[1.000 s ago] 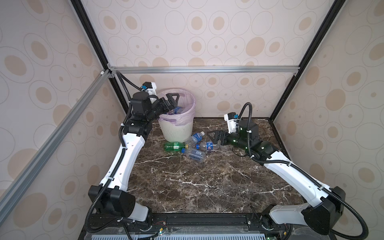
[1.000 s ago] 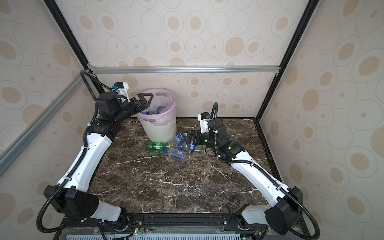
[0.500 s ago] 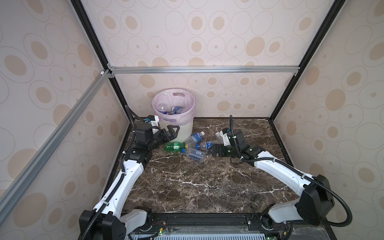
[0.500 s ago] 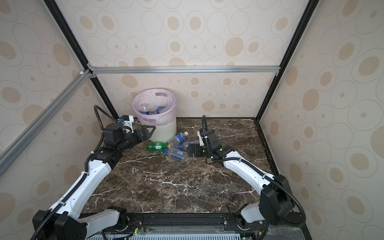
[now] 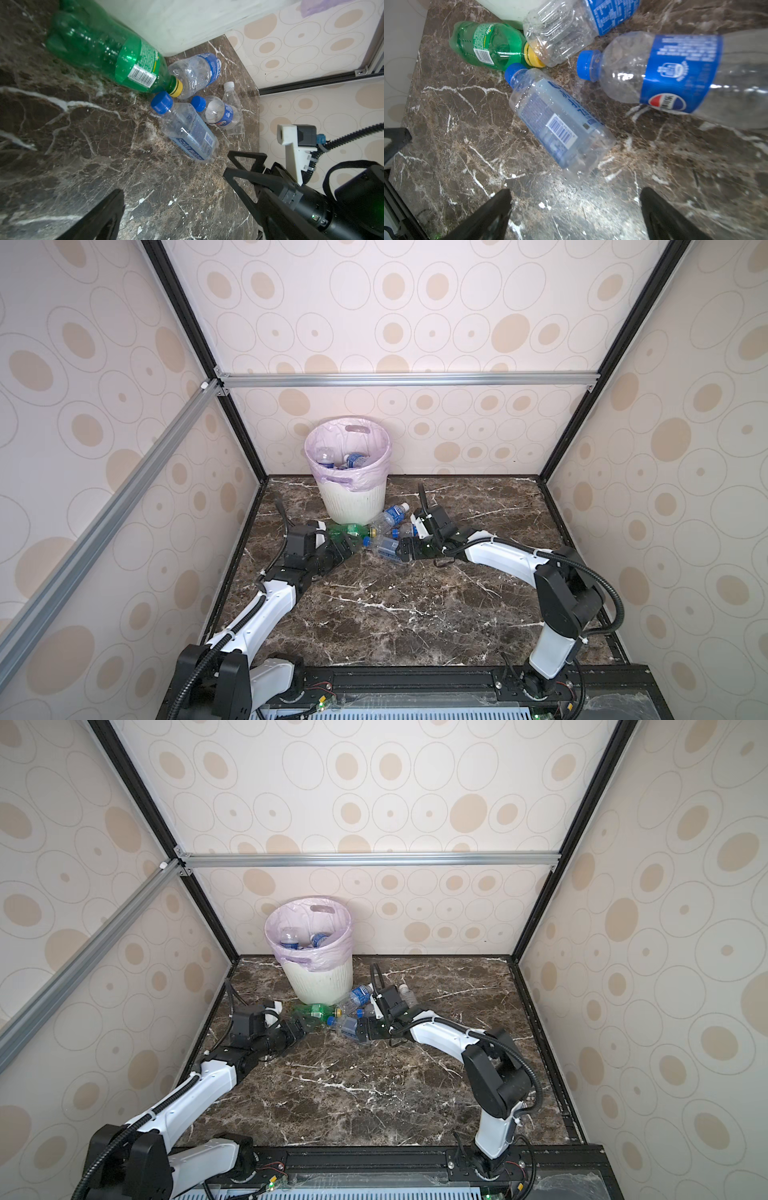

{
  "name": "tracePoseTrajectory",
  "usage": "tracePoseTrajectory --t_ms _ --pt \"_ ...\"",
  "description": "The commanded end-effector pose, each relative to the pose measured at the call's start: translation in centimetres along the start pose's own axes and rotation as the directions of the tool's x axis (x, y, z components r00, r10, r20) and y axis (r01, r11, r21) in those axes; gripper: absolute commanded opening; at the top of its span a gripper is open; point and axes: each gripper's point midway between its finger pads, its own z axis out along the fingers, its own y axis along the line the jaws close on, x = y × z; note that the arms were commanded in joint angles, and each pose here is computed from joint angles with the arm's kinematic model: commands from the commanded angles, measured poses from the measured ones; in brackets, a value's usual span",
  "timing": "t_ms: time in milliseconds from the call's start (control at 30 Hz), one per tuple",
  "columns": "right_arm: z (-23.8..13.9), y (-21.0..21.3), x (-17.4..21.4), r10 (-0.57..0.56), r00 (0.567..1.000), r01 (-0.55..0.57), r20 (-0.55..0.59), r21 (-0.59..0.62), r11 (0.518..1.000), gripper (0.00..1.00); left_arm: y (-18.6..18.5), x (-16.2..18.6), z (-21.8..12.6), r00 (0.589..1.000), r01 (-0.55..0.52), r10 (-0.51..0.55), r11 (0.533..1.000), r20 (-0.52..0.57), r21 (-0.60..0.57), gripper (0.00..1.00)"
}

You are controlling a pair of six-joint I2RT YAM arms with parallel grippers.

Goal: Throw the plastic bottles in the bin
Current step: 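Lower both grippers back toward the bottle pile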

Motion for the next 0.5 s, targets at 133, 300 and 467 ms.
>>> tracePoseTrajectory --t_ms 133,300,467 --pt "1.7 2.6 -0.2 -0.066 0.998 0.066 -0.010 -0.026 0.998 1.00 -0.9 0.2 -0.7 0.999 0.012 -0.015 0.997 0.037 0.080 0.99" --pt "2.1 4.8 1.7 -0.087 0.995 0.084 -0.044 -0.060 0.995 1.00 0.2 0.3 -0.8 0.998 0.014 -0.017 0.998 0.054 0.066 0.99" --pt "0.0 5.0 1.0 -0.077 0.997 0.078 0.018 -0.036 0.996 1.00 0.9 -0.1 -0.8 0.998 0.016 -0.019 0.998 0.053 0.053 0.99"
